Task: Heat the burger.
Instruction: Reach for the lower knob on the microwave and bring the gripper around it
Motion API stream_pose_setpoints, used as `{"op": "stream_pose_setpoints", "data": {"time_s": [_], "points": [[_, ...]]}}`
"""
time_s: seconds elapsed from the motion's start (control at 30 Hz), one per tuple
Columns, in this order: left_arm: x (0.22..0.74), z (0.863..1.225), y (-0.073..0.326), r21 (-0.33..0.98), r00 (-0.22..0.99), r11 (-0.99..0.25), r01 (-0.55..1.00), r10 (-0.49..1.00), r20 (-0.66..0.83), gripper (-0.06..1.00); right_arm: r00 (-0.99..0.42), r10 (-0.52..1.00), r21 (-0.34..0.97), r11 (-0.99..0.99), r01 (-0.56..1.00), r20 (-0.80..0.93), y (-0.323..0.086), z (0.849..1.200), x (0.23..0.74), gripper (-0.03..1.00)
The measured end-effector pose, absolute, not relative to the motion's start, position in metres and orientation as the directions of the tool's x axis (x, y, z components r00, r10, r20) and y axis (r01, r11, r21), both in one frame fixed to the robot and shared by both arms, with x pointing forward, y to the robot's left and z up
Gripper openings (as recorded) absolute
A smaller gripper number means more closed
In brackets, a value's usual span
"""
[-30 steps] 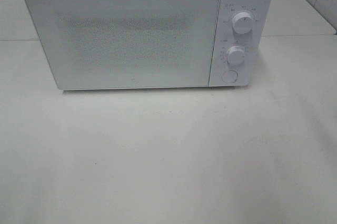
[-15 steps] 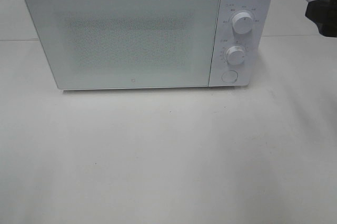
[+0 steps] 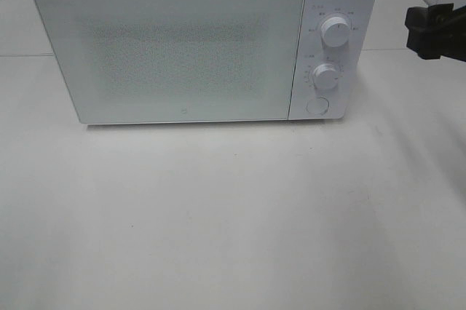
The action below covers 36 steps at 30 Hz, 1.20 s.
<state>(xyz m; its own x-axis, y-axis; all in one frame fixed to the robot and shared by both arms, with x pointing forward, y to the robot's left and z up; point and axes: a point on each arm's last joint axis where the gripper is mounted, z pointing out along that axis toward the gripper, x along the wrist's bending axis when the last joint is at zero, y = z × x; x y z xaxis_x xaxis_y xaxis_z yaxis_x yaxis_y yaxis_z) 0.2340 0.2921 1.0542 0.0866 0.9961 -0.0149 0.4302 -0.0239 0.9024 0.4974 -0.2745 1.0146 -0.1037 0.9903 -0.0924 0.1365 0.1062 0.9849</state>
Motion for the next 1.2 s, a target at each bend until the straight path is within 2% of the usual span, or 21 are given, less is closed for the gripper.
{"op": "stream_pose_setpoints", "data": {"time_s": [0.17, 0.33, 0.8, 1.2], "points": [[0.234, 1.054, 0.292, 0.902, 0.087, -0.024, 0.43, 0.996, -0.015, 0.99, -0.049, 0.994, 0.988, 0.103, 0.112, -0.098, -0.268, 1.006, 0.493, 0.76], [0.234, 1.054, 0.292, 0.902, 0.087, -0.024, 0.43, 0.996, -0.015, 0.99, -0.046, 0.992, 0.988, 0.118, 0.103, -0.114, -0.255, 1.004, 0.487, 0.76], [0.234, 1.054, 0.292, 0.902, 0.087, -0.024, 0.43, 0.996, -0.015, 0.99, -0.072, 0.997, 0.996, 0.029, 0.087, -0.023, -0.22, 0.991, 0.466, 0.76], [0.234, 1.054, 0.292, 0.902, 0.087, -0.024, 0.43, 0.996, -0.015, 0.99, 0.007, 0.999, 0.988, 0.041, 0.148, -0.043, -0.19, 0.956, 0.459, 0.76]]}}
